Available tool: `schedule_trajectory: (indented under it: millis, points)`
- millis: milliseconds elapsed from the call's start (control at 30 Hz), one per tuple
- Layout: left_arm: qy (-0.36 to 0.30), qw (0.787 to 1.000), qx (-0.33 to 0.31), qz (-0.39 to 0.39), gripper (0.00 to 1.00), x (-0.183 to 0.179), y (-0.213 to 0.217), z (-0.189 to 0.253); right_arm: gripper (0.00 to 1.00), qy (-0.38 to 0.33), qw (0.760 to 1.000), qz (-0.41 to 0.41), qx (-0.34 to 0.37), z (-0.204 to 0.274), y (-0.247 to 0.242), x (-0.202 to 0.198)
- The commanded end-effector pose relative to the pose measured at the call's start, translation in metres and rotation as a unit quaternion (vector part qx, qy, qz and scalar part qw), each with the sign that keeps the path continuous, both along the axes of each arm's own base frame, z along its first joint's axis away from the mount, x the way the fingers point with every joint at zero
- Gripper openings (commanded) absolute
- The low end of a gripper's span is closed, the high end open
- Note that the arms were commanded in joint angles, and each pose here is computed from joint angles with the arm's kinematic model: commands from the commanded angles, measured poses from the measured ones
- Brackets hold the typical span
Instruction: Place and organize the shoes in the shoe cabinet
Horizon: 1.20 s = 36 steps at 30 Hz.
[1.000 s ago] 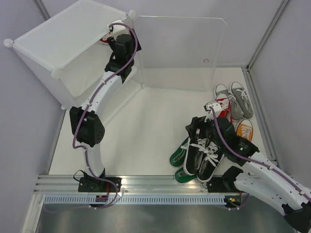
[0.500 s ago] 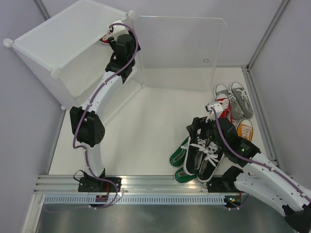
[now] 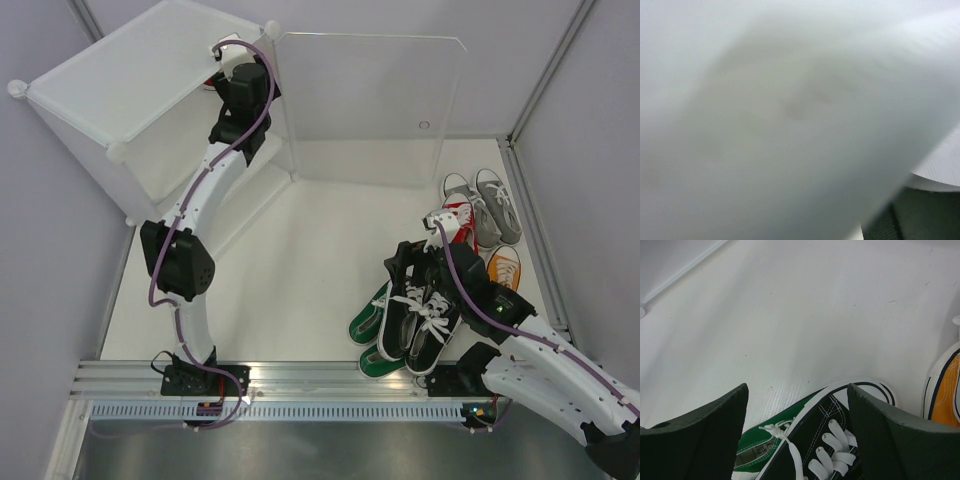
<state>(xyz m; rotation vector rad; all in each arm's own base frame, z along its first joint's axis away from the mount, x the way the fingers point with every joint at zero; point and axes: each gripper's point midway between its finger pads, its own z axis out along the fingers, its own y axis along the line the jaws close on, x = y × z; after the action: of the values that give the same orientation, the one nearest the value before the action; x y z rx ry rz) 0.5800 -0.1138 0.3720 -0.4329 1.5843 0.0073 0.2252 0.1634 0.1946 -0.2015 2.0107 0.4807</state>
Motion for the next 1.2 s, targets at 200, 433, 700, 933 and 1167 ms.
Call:
schedule_trajectory:
  millis: [200, 433, 700, 933, 1167]
  points:
    - [0.024, 1.0, -0.014, 0.004, 0.89, 0.003, 0.015, -0.019, 0.84, -0.017, 1.0, -0.01, 0.014, 0.017, -0.001, 0.004]
    - [0.028, 0.998, -0.033, -0.036, 1.0, -0.008, 0.002, -0.014, 0.84, -0.021, 1.0, -0.011, 0.017, 0.024, -0.003, 0.002]
    - [0.052, 0.991, -0.064, -0.102, 1.0, -0.058, -0.012, 0.01, 0.85, -0.035, 0.998, -0.061, 0.004, 0.051, -0.017, 0.013]
    - [0.126, 0.961, -0.08, -0.234, 1.0, -0.143, -0.043, 0.0, 0.87, 0.016, 0.965, -0.233, -0.117, 0.049, -0.074, 0.038]
    - [0.2, 0.922, -0.061, -0.327, 1.0, -0.225, -0.048, -0.042, 0.76, 0.077, 0.926, -0.35, -0.122, 0.03, -0.136, 0.079]
